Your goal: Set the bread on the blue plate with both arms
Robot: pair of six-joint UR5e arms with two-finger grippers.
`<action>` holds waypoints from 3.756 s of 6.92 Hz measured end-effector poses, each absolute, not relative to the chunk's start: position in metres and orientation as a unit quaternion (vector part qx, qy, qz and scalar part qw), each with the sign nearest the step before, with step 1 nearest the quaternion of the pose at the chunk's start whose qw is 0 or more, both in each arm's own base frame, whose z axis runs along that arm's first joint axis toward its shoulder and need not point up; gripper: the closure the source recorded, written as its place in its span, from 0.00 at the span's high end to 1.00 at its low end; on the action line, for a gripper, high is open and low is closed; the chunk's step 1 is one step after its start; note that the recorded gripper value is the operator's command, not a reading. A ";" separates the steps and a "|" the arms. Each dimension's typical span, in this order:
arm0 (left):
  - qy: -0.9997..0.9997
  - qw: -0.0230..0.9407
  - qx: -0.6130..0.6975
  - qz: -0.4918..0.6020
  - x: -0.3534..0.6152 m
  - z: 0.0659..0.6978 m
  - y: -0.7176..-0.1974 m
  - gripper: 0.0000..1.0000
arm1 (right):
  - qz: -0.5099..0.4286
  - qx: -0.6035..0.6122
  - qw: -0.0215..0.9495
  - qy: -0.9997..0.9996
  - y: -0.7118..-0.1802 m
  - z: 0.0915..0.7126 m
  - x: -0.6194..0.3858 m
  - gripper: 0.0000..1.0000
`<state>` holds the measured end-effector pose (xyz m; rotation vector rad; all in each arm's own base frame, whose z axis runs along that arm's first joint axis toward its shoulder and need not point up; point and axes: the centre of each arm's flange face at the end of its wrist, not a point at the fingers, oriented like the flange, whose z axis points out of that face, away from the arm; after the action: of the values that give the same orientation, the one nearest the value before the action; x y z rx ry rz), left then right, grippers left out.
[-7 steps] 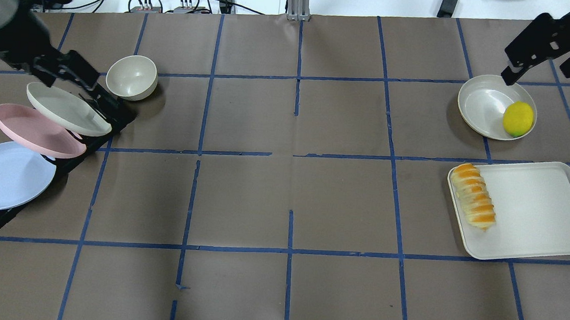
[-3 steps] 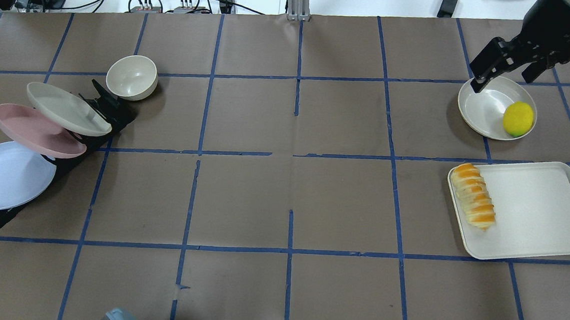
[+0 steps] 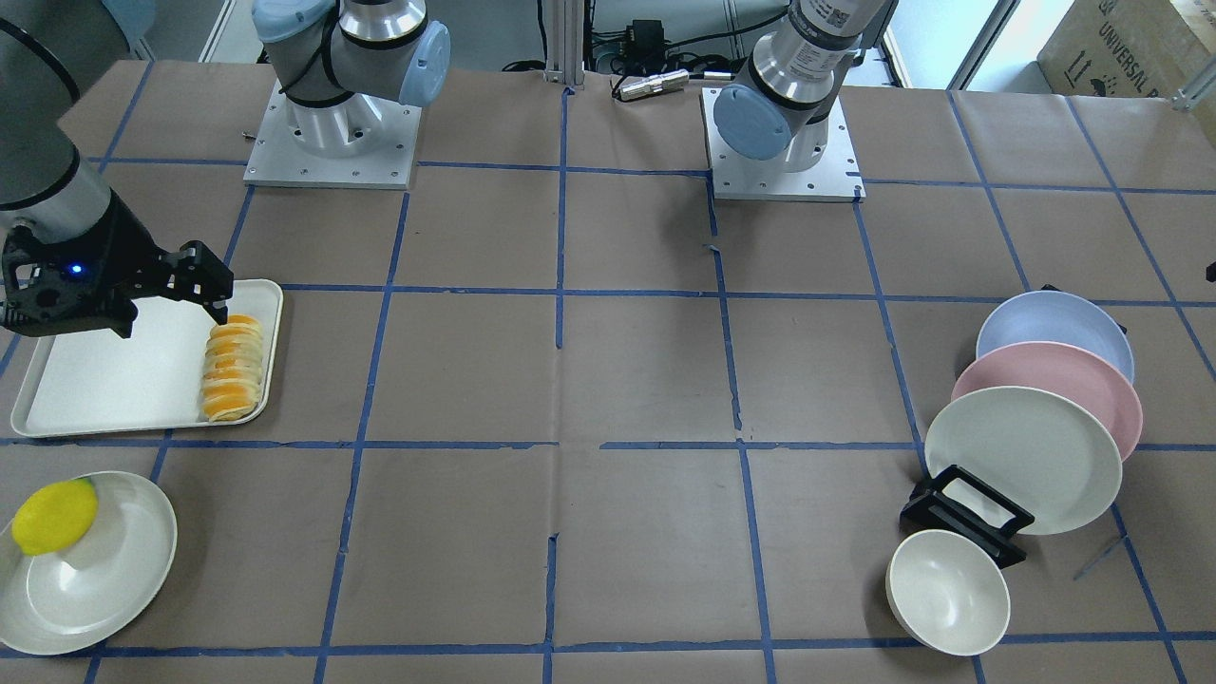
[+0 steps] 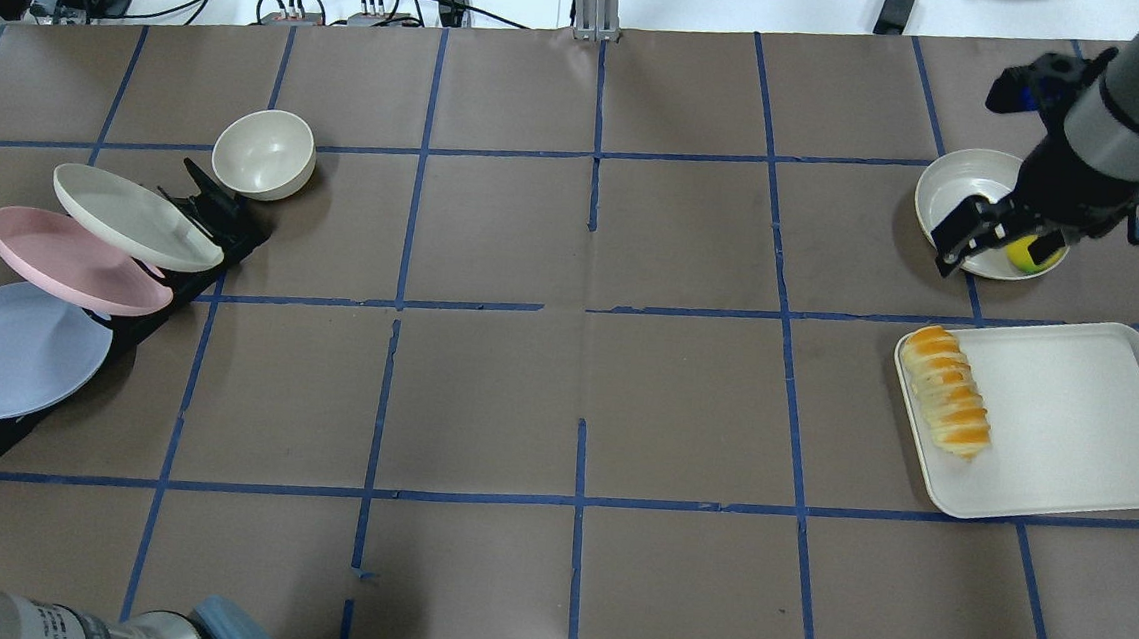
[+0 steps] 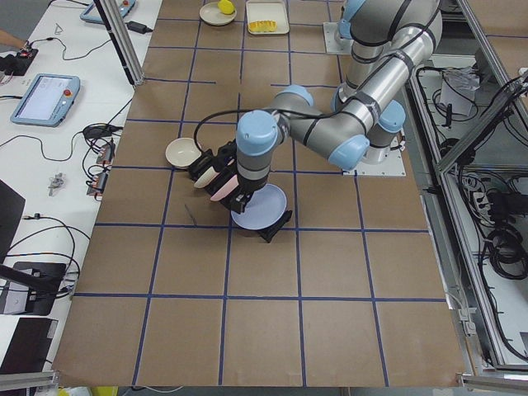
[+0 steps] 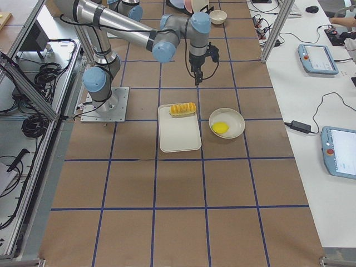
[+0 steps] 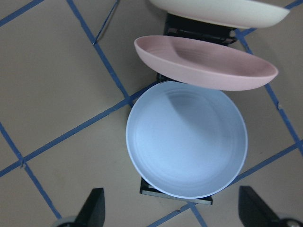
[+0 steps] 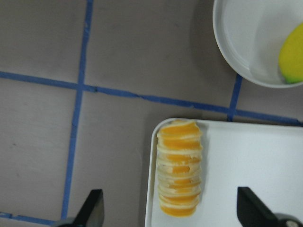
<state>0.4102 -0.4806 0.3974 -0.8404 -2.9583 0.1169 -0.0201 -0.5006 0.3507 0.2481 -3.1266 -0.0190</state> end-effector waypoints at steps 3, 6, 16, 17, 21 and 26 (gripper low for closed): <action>-0.953 0.099 -0.285 0.040 0.442 0.310 -0.516 1.00 | -0.016 0.061 0.014 -0.998 -0.461 0.273 -0.031 0.90; -0.942 0.142 -0.302 0.022 0.394 0.251 -0.535 1.00 | -0.028 0.109 0.009 -0.994 -0.452 0.240 -0.029 0.89; -0.954 0.153 -0.259 -0.009 0.409 0.190 -0.540 0.02 | -0.023 0.137 0.014 -0.990 -0.470 0.200 -0.037 0.82; -0.955 0.147 -0.255 -0.011 0.410 0.197 -0.539 0.02 | -0.025 0.138 0.013 -0.990 -0.469 0.198 -0.037 0.79; -0.959 0.150 -0.235 -0.044 0.400 0.297 -0.496 0.02 | -0.027 0.126 0.010 -0.992 -0.460 0.190 -0.046 0.19; -0.977 0.143 -0.136 -0.083 0.266 0.446 -0.422 0.02 | -0.033 0.120 0.031 -0.992 -0.459 0.197 -0.061 0.08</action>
<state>0.2664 -0.4223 0.4462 -0.3922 -2.8164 -0.2404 -0.0609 -0.4593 0.1966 0.3709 -3.0557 -0.1008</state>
